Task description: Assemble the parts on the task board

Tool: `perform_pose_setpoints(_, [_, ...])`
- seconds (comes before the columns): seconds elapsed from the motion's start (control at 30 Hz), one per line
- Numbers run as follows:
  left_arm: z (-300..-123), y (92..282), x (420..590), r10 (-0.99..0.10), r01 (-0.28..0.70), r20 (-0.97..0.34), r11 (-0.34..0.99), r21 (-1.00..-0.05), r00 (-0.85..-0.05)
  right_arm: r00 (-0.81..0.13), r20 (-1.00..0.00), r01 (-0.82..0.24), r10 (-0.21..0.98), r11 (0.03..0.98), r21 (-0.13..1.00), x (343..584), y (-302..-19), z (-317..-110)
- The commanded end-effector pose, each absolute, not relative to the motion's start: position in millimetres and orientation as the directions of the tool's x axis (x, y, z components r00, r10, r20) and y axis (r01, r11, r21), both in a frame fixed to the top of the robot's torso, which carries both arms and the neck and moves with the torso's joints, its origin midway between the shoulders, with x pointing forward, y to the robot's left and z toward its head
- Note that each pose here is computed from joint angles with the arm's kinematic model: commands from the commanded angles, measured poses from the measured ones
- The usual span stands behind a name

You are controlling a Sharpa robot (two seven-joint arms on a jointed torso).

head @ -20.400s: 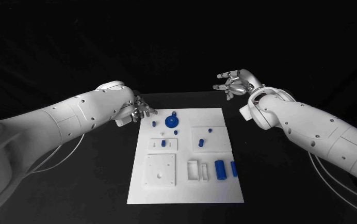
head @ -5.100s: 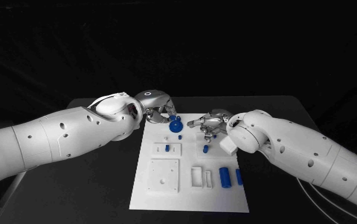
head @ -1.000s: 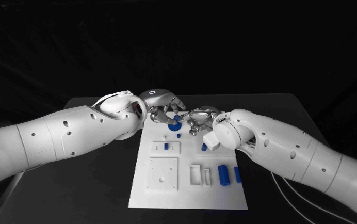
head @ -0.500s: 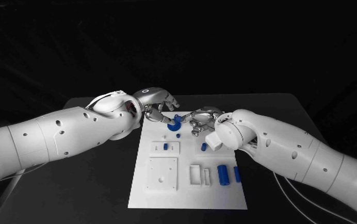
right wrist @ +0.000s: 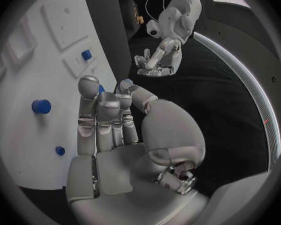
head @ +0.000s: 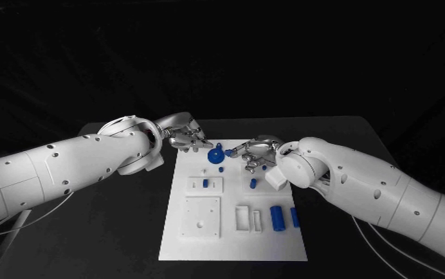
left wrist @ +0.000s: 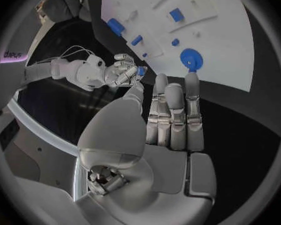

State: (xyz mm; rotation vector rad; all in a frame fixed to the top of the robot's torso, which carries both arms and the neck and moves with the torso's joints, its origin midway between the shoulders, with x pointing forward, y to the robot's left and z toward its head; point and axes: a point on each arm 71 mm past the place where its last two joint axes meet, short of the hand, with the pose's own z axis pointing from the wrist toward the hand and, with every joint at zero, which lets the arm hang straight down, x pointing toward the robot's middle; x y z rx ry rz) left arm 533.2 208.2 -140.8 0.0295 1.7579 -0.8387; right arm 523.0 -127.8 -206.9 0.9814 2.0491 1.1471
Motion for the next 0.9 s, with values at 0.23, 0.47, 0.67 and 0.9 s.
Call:
perform_pose_setpoints(0.23, [-153.6, 205.8, 526.2, -0.494, 0.231, -0.609, 0.627, -0.744, -0.621, -0.699, -0.099, 0.258, 0.708, 0.380, 0.888, 511, -126, -203])
perform_pose_setpoints(0.47, [-160.0, 204.4, 521.6, -0.534, 0.161, -0.525, 0.583, -0.796, -0.663, -0.706, -0.060, 0.280, 0.706, 0.356, 0.891, 508, -131, -202])
perform_pose_setpoints(0.67, [-163.2, 201.9, 518.1, -0.529, 0.153, -0.512, 0.579, -0.801, -0.677, -0.701, -0.044, 0.295, 0.711, 0.346, 0.891, 509, -132, -203])
perform_pose_setpoints(0.9, [-164.2, 197.5, 515.1, -0.487, 0.198, -0.549, 0.599, -0.776, -0.679, -0.703, -0.028, 0.307, 0.711, 0.339, 0.889, 509, -132, -203])
